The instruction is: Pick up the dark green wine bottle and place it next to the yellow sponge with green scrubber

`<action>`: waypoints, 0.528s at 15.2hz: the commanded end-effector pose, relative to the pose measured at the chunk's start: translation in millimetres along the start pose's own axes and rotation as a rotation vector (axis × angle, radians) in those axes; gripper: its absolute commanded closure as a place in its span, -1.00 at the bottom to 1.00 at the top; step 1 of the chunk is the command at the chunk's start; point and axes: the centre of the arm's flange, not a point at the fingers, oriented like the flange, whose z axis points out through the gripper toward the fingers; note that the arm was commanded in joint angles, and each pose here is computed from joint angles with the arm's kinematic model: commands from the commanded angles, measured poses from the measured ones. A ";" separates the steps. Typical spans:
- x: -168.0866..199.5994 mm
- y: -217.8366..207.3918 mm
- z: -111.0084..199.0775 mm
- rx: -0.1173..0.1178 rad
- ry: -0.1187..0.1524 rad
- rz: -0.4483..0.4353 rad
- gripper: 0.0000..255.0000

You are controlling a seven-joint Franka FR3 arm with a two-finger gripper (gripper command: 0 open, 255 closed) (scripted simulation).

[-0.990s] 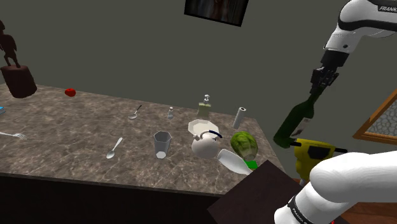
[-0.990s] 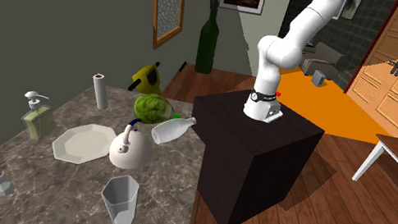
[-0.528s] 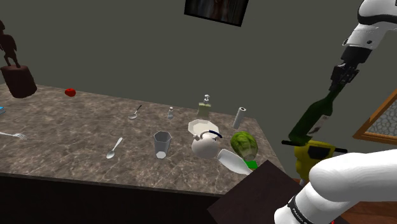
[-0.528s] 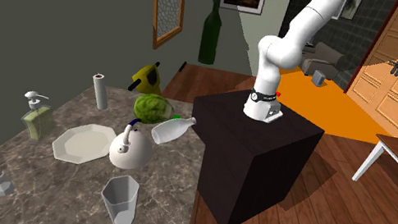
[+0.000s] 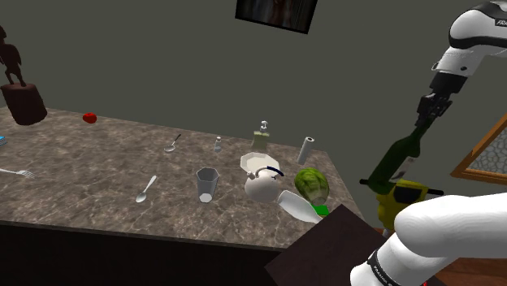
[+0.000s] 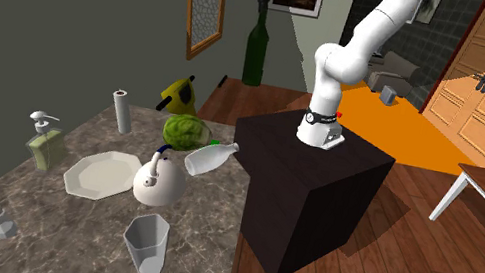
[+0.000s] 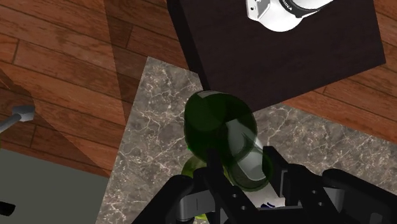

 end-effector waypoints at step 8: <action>5.6 1.8 46.7 0.000 0.001 0.000 1.00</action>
